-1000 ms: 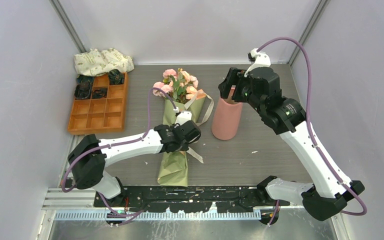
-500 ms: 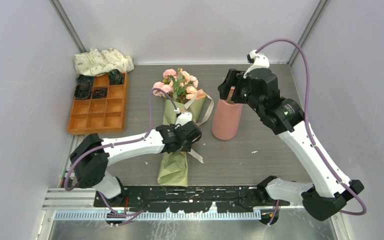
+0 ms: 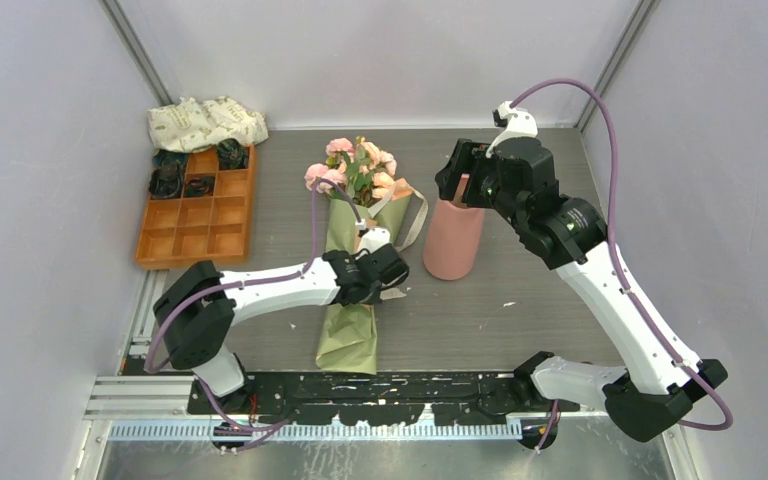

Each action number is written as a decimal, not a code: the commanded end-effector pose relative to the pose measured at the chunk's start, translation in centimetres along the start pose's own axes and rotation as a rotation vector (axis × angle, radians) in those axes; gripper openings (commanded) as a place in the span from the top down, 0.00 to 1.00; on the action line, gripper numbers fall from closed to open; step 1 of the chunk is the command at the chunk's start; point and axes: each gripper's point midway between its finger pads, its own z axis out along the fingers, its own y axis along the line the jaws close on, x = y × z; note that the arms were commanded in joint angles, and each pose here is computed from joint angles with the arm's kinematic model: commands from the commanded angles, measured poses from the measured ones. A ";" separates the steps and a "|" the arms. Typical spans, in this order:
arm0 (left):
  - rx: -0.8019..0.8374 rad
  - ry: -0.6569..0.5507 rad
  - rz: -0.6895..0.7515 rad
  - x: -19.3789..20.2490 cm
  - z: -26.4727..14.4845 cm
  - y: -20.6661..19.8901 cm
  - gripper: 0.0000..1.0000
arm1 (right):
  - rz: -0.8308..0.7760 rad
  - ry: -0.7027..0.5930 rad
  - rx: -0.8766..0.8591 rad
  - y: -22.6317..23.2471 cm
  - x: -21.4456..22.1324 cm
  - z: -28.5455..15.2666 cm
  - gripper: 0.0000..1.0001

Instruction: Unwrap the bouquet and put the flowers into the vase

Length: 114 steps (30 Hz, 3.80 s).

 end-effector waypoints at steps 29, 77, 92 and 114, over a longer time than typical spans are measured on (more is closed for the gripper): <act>-0.215 -0.670 -0.314 -14.7 -25.0 18.1 0.92 | -0.005 0.071 -0.165 4.6 2.7 1.7 0.20; 0.450 -0.203 -0.413 -2.7 -9.4 9.6 0.83 | -0.320 0.558 -0.038 9.8 28.5 11.9 0.30; 0.432 -0.183 -0.368 -1.2 -5.7 7.0 0.84 | -0.270 0.538 0.123 5.0 24.7 17.5 0.31; 0.289 -0.120 -0.187 -2.7 -0.6 6.4 0.55 | -0.131 0.483 -0.015 6.8 21.4 13.6 0.34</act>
